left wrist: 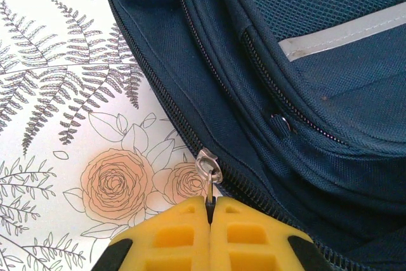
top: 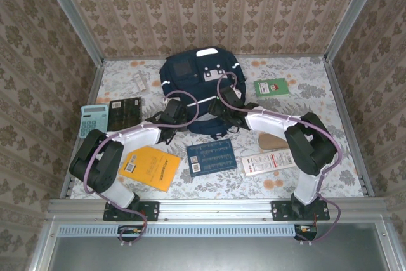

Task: Pack the student bag

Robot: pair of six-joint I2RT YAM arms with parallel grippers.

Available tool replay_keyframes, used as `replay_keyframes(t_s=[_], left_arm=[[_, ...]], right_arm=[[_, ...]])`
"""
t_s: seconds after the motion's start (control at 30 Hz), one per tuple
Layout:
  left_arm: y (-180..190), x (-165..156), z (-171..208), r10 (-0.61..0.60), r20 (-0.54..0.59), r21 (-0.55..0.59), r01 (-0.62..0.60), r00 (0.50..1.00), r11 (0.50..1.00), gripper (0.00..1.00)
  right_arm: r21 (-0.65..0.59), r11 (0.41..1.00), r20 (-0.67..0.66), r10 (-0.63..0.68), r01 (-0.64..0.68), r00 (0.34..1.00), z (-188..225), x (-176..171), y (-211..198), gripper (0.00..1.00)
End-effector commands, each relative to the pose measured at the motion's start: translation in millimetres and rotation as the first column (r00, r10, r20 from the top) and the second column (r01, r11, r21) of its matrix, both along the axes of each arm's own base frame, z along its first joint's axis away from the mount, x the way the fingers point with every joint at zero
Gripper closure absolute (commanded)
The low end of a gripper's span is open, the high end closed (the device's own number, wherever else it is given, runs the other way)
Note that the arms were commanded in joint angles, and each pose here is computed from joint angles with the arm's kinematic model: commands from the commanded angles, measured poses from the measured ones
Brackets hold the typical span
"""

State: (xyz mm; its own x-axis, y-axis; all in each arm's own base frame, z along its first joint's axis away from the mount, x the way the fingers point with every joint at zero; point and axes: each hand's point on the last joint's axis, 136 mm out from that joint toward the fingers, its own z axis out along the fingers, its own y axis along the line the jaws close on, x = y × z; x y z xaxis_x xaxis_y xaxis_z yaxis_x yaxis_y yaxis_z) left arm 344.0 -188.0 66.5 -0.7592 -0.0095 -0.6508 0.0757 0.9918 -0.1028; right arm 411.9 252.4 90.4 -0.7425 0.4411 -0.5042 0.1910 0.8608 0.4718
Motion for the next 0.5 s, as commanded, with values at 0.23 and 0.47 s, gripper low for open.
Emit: replay_keyframes(t_s=[0.23,0.47], left_arm=[[-9.2,2.3,-1.3,-0.011,0.0,0.004,0.011,1.0,1.0,1.0],[-12.1,2.1,-2.9,-0.018,-0.004,0.006,0.018,1.0,1.0,1.0]], right_arm=[[0.13,0.991,-0.008,0.026,-0.025,1.0,-9.6,12.5,26.0,0.39],[0.215,0.975,0.026,0.044,-0.048,0.999,8.2,3.6,56.3,0.38]])
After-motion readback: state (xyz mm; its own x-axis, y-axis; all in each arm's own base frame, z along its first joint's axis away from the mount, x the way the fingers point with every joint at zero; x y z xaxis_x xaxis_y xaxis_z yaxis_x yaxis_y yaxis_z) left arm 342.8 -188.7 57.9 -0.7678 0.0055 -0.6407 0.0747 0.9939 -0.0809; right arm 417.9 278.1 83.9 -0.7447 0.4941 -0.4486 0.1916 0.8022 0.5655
